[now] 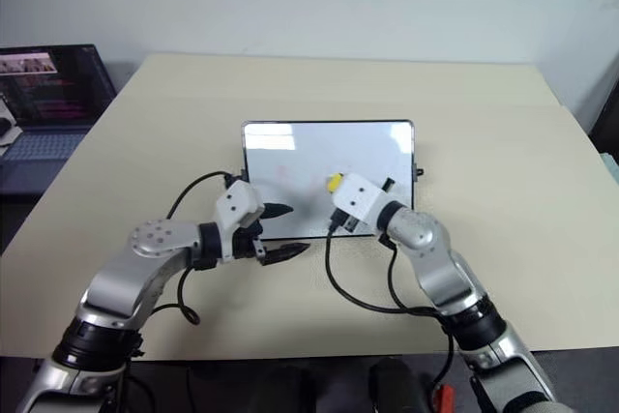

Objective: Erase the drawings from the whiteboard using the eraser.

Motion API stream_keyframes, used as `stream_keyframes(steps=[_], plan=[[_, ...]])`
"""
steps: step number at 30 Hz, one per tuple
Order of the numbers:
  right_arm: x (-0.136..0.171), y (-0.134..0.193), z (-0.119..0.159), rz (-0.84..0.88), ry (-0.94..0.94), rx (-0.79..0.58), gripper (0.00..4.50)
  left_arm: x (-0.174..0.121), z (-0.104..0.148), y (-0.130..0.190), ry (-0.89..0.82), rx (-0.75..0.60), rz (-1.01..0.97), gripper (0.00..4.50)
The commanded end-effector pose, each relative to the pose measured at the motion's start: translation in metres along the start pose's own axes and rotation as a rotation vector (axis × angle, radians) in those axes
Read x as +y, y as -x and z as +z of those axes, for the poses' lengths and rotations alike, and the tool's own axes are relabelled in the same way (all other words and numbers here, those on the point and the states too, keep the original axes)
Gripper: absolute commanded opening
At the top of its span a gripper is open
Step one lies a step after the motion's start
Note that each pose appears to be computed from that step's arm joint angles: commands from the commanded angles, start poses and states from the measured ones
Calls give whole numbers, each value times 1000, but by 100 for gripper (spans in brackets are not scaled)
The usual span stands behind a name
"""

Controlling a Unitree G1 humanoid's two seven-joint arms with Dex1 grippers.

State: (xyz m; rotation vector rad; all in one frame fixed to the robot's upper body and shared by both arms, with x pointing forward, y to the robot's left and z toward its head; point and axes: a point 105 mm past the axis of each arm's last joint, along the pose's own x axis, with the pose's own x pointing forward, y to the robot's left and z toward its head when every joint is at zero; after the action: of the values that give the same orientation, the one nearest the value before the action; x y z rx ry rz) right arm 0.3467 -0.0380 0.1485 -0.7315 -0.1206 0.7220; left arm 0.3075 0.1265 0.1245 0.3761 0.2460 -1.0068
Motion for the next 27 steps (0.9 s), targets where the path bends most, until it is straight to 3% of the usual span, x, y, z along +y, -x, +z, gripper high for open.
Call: stream_keyframes(steps=[1,7,15,18,24,27], plan=[[-5,10,-22,9,51,90,114,0,10,3,-34,-30,10,450],[16,25,-34,155,93,137,114,-2,10,3,-31,-31,12,450],[-22,-1,-2,-52,99,52,114,-5,10,2,-21,-32,6,450],[-25,-3,-1,-69,103,54,114,-7,9,2,-17,-34,4,450],[18,7,-26,173,102,144,114,-8,9,2,-12,-34,7,450],[24,11,-32,202,107,174,114,-8,10,2,-12,-34,6,450]])
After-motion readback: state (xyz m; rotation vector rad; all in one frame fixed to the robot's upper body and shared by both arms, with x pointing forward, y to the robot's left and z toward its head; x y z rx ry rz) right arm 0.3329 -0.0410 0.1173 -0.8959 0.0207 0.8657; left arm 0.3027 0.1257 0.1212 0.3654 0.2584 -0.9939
